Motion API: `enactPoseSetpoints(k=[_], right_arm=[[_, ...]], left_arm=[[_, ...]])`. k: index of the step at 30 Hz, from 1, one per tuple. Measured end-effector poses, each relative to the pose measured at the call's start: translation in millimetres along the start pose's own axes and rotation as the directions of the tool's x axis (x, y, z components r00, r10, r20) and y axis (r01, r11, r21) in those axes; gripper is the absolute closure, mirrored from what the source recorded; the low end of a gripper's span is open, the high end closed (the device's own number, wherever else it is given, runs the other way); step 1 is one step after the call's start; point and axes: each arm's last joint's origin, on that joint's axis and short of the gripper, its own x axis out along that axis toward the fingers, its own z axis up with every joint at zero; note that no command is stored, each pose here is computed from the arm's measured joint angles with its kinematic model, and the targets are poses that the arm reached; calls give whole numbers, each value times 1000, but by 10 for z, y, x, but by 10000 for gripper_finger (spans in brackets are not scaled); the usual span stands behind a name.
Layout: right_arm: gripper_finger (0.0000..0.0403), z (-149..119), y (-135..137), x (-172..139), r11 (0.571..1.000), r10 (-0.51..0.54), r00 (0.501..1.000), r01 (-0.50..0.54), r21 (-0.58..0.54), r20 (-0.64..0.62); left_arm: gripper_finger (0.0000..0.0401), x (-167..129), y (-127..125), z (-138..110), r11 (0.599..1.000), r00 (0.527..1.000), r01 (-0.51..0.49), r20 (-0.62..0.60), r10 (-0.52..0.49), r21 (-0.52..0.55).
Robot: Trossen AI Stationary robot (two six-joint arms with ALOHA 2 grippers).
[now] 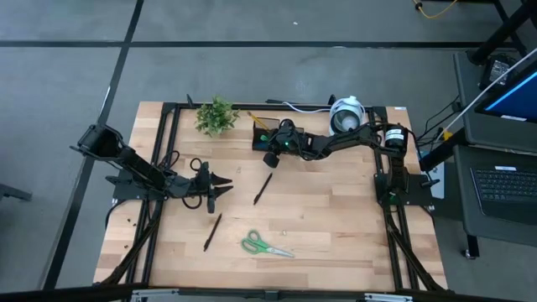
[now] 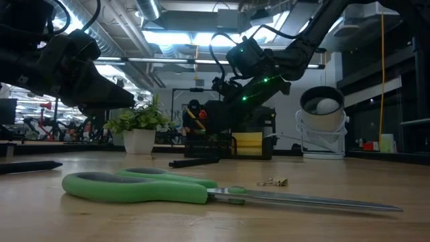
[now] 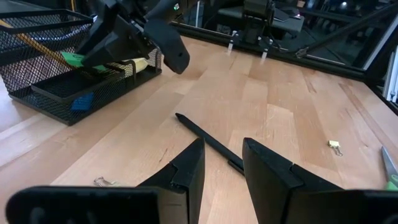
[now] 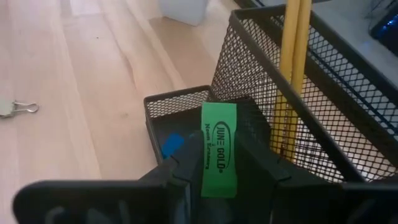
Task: Pick and place office supplies into organizer
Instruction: Put the green eraser into the black organizer, then put the bottom black pen into the black organizer
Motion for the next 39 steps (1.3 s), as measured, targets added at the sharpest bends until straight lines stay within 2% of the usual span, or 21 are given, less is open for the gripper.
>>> enactPoseSetpoints(k=[6,15,19,22,25,28,33,36,39], right_arm=[[311,1,0,0,1000,0,1000,0,-23,1],[238,12,1,-1,1000,1,1000,-1,9,12],[220,50,16,-21,1000,5,999,-5,15,32],[218,152,83,-72,1000,20,998,-21,10,57],[217,327,209,-156,998,53,993,-49,-36,108],[217,477,330,-249,992,79,990,-67,-108,115],[224,585,467,-466,987,18,998,-8,-163,63],[243,631,536,-652,982,-2,999,10,-187,44],[270,661,627,-824,981,25,999,-19,-192,29]], left_arm=[[299,0,0,0,1000,1000,0,0,0,-1],[299,-1,0,-1,1000,1000,0,0,0,-3],[299,-1,0,-1,1000,1000,1,0,-1,-3],[299,3,-7,5,1000,1000,6,1,-6,-5],[299,56,-101,83,998,998,54,20,-54,-10],[299,138,-242,182,996,997,75,29,-76,54],[299,297,-527,303,980,994,76,-92,-59,185],[299,361,-671,374,966,976,24,-215,33,256],[299,358,-823,493,956,941,-9,-321,107,293]])
